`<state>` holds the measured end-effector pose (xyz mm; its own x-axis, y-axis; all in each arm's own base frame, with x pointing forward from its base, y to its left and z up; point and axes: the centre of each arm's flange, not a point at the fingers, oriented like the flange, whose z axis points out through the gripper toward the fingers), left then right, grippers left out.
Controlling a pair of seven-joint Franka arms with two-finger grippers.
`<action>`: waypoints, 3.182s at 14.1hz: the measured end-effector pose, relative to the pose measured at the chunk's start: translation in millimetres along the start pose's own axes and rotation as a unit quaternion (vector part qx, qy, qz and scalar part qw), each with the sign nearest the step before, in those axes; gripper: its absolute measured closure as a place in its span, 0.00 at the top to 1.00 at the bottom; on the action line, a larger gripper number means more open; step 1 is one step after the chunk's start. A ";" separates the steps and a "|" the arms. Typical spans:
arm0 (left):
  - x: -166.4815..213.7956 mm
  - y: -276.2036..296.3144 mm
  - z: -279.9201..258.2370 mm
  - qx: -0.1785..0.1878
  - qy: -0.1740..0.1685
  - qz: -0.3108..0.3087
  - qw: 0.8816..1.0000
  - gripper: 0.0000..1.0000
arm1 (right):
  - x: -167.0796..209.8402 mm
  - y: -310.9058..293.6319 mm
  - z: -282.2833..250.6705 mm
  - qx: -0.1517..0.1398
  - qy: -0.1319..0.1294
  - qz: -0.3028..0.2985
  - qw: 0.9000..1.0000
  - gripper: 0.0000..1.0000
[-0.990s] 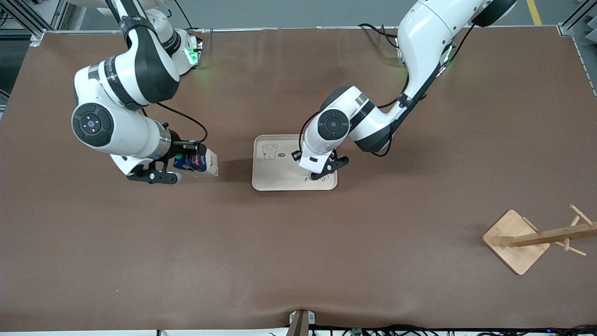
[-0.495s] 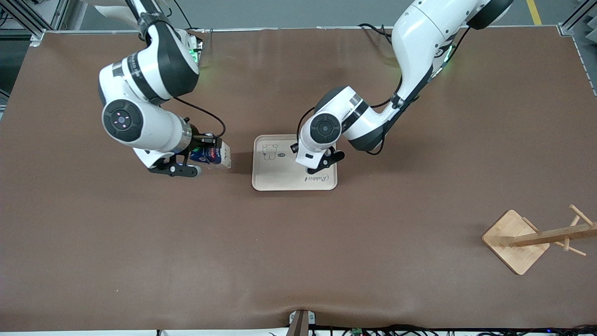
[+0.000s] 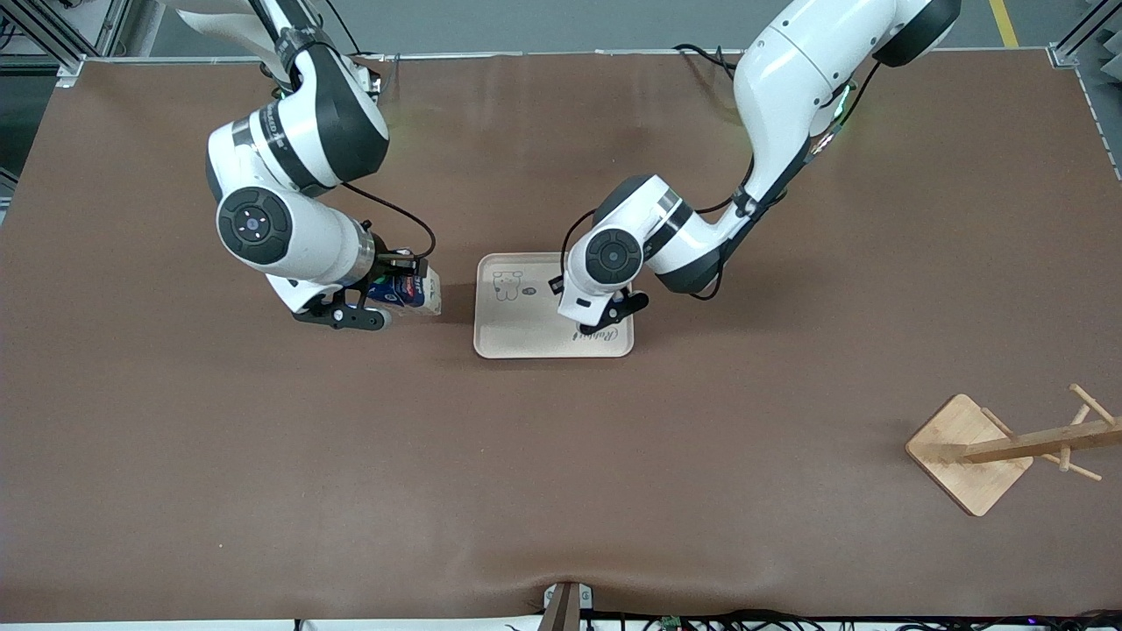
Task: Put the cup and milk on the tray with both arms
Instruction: 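Lower the mug onto the tray with the left gripper and release it, then place the carton on the tray while the left gripper withdraws, then open the right gripper and withdraw it from the carton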
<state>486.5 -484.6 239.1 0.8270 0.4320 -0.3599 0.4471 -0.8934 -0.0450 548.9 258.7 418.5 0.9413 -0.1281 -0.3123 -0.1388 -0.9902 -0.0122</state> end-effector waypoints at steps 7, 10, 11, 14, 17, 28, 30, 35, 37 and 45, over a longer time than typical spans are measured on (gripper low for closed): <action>16.2 4.9 -74.1 -0.009 0.029 0.002 1.000 0.94 | -20.7 -39.8 22.3 -0.001 0.016 0.004 1.000 0.55; 51.7 -29.5 -161.4 -0.023 0.062 0.009 0.998 1.00 | -52.0 -92.3 30.3 0.011 0.049 -0.005 0.999 0.55; 64.2 -48.5 -193.9 -0.029 0.073 0.016 0.997 1.00 | -61.3 -106.8 35.6 0.013 0.057 -0.016 0.998 0.55; 98.2 -120.8 -279.9 -0.029 0.103 0.024 0.994 1.00 | -69.5 -130.2 58.2 0.015 0.067 -0.034 0.997 0.55; 135.3 -180.5 -327.4 -0.033 0.133 0.041 0.990 1.00 | -72.0 -144.3 100.6 0.030 0.096 -0.045 0.994 0.55; 186.8 -318.4 -419.8 -0.031 0.210 0.075 0.974 1.00 | -76.5 -134.0 65.8 -0.002 0.052 -0.034 0.998 1.00; 179.9 -328.1 -432.0 -0.030 0.220 0.075 0.972 1.00 | -63.7 -120.6 16.4 0.008 0.052 -0.018 0.998 1.00; 146.0 -333.5 -454.4 -0.021 0.231 0.076 0.970 1.00 | -14.9 -65.6 -60.3 0.091 0.061 0.042 0.993 1.00; 134.2 -334.6 -462.1 -0.017 0.239 0.086 0.967 1.00 | -7.0 -40.7 -93.6 0.077 0.074 0.051 0.993 1.00; 84.2 -364.2 -463.3 0.036 0.228 0.137 0.963 1.00 | 39.4 94.0 -124.7 -0.029 0.072 -0.029 0.997 1.00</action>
<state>551.2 -65.5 656.9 0.9816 0.1744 0.0777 0.1804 -0.9805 -0.0775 611.2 153.7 523.5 0.9821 -0.0738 -0.1731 -0.0698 -0.9971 0.0292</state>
